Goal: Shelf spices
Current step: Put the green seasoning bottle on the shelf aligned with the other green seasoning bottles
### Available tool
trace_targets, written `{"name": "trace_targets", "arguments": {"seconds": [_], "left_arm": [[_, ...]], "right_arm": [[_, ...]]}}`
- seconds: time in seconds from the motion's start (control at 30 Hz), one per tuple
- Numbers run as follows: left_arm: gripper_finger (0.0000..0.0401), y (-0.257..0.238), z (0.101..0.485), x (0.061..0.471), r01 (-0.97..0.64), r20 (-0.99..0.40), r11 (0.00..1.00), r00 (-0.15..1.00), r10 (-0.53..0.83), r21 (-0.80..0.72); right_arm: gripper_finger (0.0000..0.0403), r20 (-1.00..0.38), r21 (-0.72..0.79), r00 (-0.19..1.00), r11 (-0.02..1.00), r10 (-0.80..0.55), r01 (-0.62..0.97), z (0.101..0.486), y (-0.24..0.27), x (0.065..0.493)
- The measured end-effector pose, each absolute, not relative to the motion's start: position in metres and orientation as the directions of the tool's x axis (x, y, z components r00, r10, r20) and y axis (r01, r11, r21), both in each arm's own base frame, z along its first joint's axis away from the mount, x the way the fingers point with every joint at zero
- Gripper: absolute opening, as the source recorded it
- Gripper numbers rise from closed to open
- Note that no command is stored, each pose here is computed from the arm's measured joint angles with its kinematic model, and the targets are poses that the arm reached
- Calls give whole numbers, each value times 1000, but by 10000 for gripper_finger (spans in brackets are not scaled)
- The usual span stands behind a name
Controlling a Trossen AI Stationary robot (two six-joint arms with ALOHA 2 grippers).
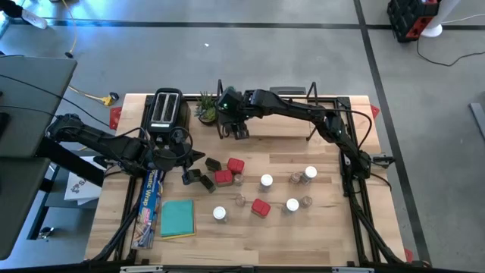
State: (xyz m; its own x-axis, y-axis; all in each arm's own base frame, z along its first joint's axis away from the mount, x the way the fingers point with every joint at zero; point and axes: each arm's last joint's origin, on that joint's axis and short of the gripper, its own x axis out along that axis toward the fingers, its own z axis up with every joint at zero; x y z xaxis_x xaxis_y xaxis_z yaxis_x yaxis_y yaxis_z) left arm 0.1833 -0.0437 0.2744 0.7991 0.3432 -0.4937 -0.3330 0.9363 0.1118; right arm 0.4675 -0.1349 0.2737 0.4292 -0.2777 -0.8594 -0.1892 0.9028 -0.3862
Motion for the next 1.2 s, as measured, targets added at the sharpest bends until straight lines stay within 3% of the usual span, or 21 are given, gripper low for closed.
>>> {"name": "trace_targets", "arguments": {"seconds": [0.47, 0.73, 0.83, 1.0, 1.2], "left_arm": [[3, -44, 274, 183, -332, -494, 937, 799, 342, 111], [3, -44, 274, 183, -332, -495, 937, 800, 338, 103], [3, -46, 274, 183, -328, -496, 940, 803, 331, 96], [3, -51, 274, 181, -301, -496, 949, 811, 308, 97], [3, -57, 275, 179, -306, -478, 945, 817, 322, 113]], "right_arm": [[236, -844, -480, 376, 851, -383, -213, 278, -119, 466], [234, -842, -481, 346, 866, -413, -137, 290, -113, 457], [224, -882, -364, 360, 924, -303, -114, 297, -107, 450], [181, -928, -79, 373, 970, 12, -228, 295, -91, 447], [102, -929, -18, 361, 965, 81, -262, 261, -77, 455]]}}
